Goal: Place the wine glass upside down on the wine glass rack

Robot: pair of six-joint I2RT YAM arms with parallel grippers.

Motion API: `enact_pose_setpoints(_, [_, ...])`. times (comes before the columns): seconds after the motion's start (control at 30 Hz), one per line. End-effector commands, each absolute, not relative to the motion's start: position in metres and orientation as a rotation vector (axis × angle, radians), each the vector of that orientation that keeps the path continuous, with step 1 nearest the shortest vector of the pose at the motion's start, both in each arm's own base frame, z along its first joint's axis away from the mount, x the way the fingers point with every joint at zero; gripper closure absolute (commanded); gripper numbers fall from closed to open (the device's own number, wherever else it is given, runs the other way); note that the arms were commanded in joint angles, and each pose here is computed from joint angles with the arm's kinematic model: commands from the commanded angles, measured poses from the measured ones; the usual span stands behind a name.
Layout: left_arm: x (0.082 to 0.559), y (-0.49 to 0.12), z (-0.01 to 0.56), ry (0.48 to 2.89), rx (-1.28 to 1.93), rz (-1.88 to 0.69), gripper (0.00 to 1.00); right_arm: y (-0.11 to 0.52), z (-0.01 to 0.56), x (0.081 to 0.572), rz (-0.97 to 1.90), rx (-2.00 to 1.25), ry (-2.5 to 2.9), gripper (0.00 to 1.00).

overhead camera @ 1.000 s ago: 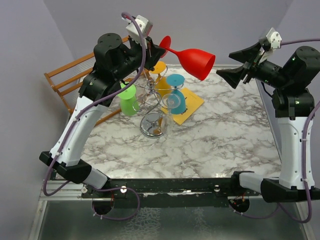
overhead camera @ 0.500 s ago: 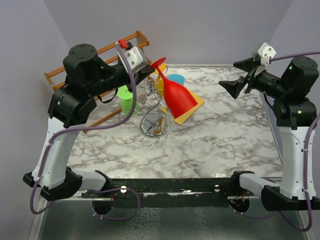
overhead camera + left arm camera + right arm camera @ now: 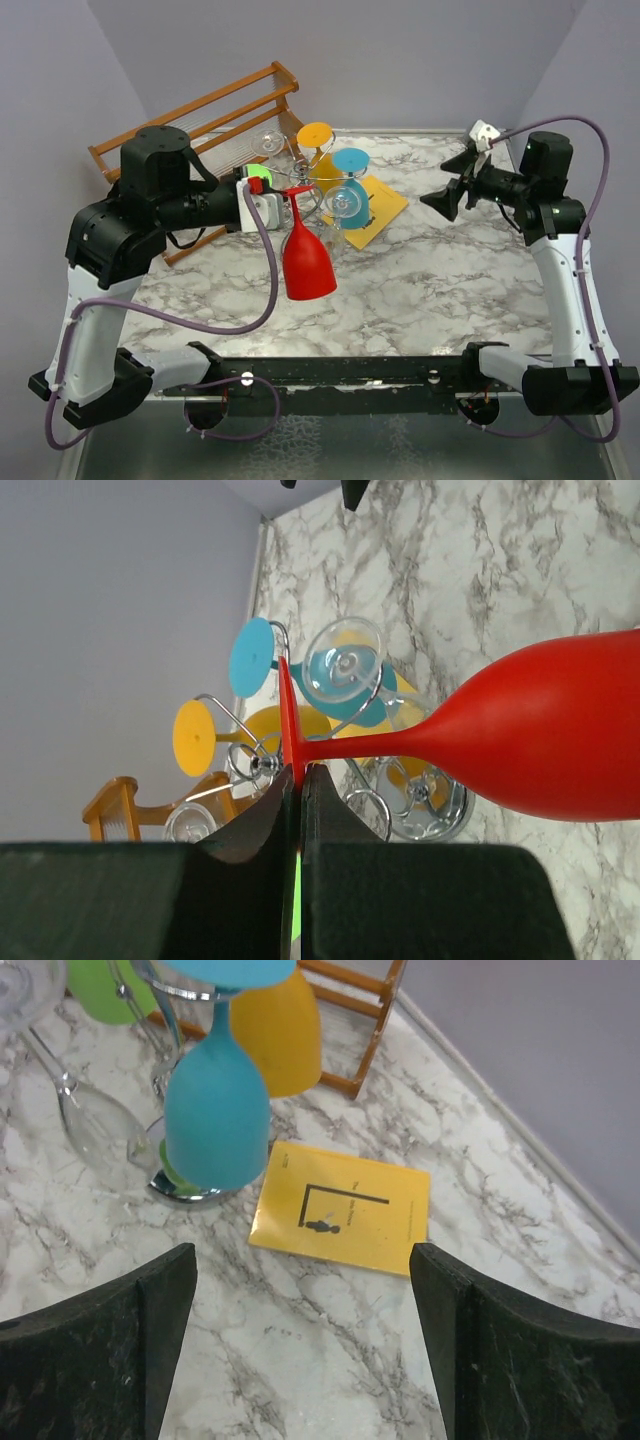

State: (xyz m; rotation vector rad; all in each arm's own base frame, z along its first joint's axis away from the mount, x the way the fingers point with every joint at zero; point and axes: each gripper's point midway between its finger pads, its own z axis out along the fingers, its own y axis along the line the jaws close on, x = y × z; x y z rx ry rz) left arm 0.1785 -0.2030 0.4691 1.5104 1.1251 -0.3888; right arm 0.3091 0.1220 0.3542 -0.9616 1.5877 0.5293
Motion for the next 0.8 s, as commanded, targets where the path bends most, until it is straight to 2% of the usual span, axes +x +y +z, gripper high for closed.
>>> enact_pose_setpoints(0.0, [0.19, -0.195, 0.441, 1.115, 1.634, -0.275, 1.0, 0.13, 0.338, 0.302, 0.571, -1.018, 1.526, 0.13])
enact_pose_setpoints(0.4, [0.216, -0.209, 0.412, 1.069, 1.74, -0.225, 1.0, 0.134, 0.296, 0.298, 0.628, -1.007, 1.55, 0.12])
enact_pose_setpoints(0.77, [0.228, -0.216, 0.402, 1.045, 1.752, -0.197, 1.0, 0.131, 0.285, 0.302, 0.619, -1.003, 1.579, 0.12])
